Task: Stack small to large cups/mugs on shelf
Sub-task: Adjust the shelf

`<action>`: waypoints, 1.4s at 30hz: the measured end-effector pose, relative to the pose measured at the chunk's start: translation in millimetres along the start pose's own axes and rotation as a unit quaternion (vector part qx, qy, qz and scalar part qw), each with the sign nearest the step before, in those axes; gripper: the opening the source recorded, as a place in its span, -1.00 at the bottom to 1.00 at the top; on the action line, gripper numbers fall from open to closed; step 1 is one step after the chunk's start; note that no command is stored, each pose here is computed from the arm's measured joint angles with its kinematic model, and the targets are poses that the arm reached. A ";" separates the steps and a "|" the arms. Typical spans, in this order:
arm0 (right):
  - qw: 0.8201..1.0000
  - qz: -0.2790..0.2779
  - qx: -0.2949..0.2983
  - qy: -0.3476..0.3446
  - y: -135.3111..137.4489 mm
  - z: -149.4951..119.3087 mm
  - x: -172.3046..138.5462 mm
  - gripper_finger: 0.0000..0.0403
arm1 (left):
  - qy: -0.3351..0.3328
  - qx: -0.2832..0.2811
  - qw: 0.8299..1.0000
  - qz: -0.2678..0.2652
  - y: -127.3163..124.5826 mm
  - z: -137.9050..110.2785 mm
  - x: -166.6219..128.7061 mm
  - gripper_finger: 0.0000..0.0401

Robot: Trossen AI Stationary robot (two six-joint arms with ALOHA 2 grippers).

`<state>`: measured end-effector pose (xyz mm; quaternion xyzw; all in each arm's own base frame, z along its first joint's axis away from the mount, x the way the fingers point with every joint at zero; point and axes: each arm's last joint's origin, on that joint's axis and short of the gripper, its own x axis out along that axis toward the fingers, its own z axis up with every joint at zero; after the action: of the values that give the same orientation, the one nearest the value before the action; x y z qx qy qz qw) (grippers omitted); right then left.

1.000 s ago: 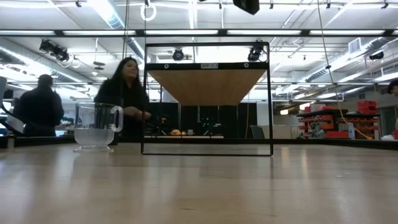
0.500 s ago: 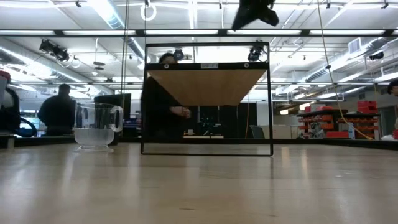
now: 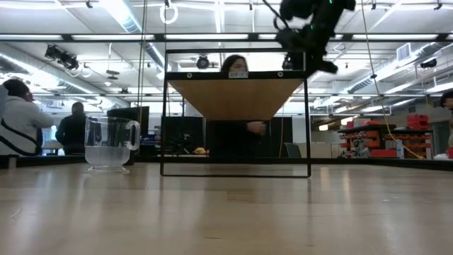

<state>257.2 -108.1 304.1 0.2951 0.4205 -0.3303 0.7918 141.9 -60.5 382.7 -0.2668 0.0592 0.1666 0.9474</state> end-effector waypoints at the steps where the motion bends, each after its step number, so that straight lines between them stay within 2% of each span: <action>1: 1.000 -0.004 0.016 -0.001 -7.2 -1.6 4.2 -1.00 | 0.000 0.000 1.000 0.000 0.1 -0.1 0.0 -0.68; 7: 0.996 -0.021 0.085 -0.008 -31.6 -7.1 25.4 -1.00 | 0.002 0.003 1.000 0.002 0.5 -0.5 0.0 -0.72; 12: 0.994 0.016 0.109 -0.014 -30.0 -0.4 47.0 -1.00 | 0.003 0.004 1.000 0.002 0.5 -0.7 0.1 -0.75; 17: 0.992 0.015 0.124 -0.009 -28.1 7.1 61.8 -1.00 | 0.006 0.007 1.000 0.006 1.3 -1.6 0.1 -0.73; 22: 0.992 0.012 0.126 0.002 -27.6 8.8 72.0 -1.00 | 0.008 0.010 1.000 0.007 1.8 -2.1 0.1 -0.74; 31: 0.990 0.045 0.133 -0.013 -23.6 14.1 73.5 -1.00 | 0.011 0.014 1.000 0.015 3.3 -3.4 0.0 -0.78; 42: 0.991 0.067 0.114 -0.002 -8.9 9.2 80.0 -1.00 | 0.007 0.018 1.000 0.024 4.2 -3.5 0.0 -0.82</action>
<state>289.0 -142.4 237.8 0.4107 0.3576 -0.3226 0.7742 140.4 -59.1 377.7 -0.2497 0.0747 0.1861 0.9473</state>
